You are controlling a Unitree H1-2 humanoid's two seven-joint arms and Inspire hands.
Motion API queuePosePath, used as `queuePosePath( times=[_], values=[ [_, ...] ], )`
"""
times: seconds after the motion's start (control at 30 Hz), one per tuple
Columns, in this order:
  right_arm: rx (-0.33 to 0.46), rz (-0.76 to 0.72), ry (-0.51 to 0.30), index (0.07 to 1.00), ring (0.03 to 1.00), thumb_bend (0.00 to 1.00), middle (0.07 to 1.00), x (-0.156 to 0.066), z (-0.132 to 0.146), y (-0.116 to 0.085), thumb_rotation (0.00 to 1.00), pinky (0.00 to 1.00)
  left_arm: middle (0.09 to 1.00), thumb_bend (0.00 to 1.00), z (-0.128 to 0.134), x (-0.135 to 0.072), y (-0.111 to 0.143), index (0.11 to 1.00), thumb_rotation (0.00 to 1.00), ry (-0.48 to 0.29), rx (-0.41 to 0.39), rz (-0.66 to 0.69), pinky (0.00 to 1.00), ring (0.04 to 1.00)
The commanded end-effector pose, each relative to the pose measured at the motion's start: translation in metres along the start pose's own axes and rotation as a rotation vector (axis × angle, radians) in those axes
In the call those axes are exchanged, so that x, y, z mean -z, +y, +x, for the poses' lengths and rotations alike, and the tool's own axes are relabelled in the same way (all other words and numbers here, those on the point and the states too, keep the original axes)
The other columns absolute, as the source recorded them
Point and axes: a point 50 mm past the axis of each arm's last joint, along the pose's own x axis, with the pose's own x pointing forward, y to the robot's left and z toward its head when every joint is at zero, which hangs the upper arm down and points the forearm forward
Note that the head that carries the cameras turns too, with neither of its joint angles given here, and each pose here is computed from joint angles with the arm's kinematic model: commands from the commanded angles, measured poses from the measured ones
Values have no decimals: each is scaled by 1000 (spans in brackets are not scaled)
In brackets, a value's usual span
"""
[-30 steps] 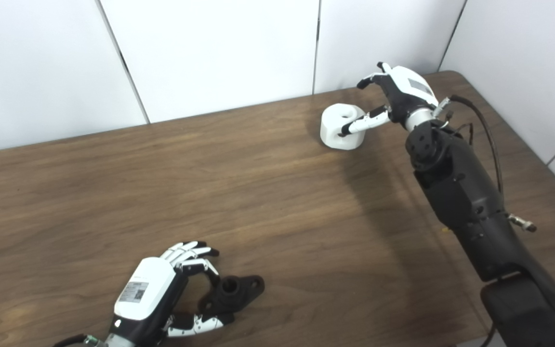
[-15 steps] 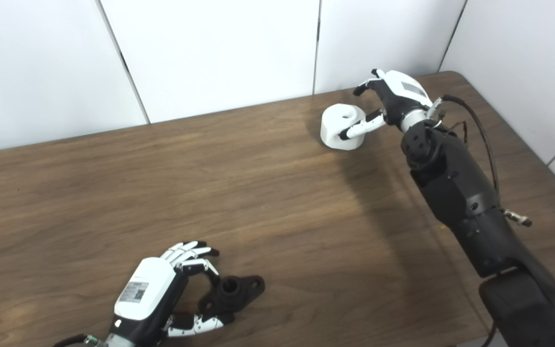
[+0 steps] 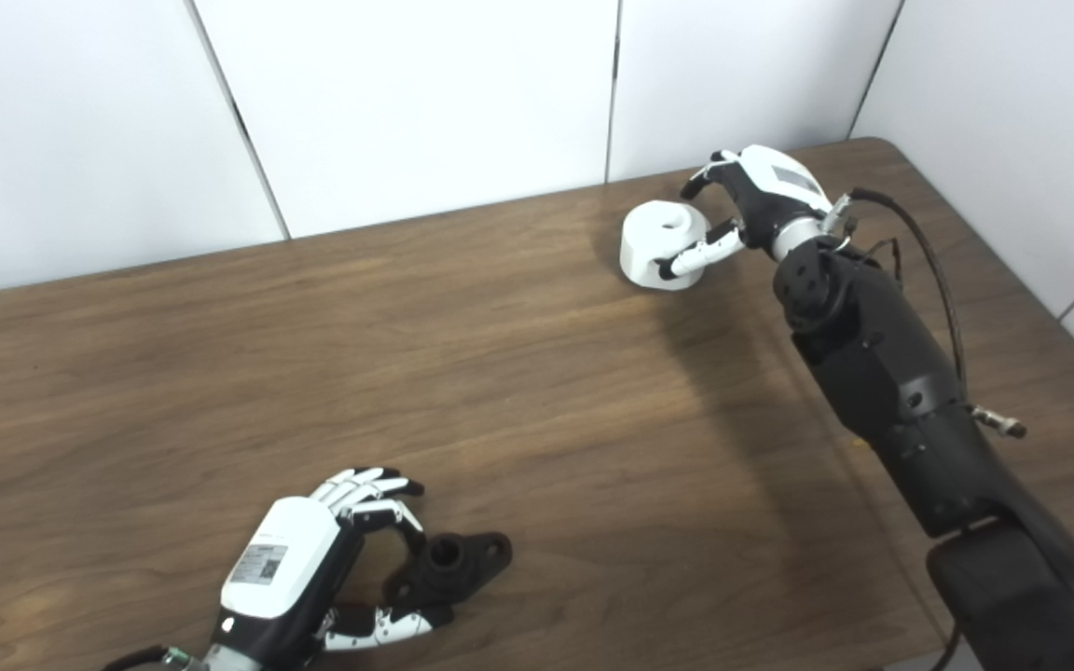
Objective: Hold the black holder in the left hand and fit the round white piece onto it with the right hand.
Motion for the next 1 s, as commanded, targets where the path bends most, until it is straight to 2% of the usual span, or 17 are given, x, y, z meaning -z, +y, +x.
queuePosePath(
  times=[0.0,0.4,0.6,0.67,0.7,0.8,0.97],
  values=[
    [75,-27,-57,708,1000,850,944,-9,6,-30,301,884,792,516,-22,23,-26,489,47,155,185,12,843,855],
    [92,4,-74,640,996,827,935,-7,7,-27,256,823,790,516,-21,19,-24,489,46,158,183,6,838,856],
    [113,12,-77,600,987,813,924,-5,6,-27,218,826,790,516,-20,18,-24,489,46,157,183,5,836,856],
    [123,14,-83,526,984,618,918,-5,6,-26,169,830,791,516,-20,18,-24,489,46,157,182,6,835,856],
    [126,15,-85,508,983,573,916,-5,7,-26,158,831,792,516,-21,18,-24,489,46,157,182,6,835,856],
    [149,11,-88,489,968,529,898,-4,7,-25,144,824,793,517,-20,18,-24,489,46,158,182,8,836,855],
    [189,2,-102,484,940,522,862,-4,6,-22,138,815,792,516,-20,18,-24,489,47,159,184,11,838,854]
  ],
)
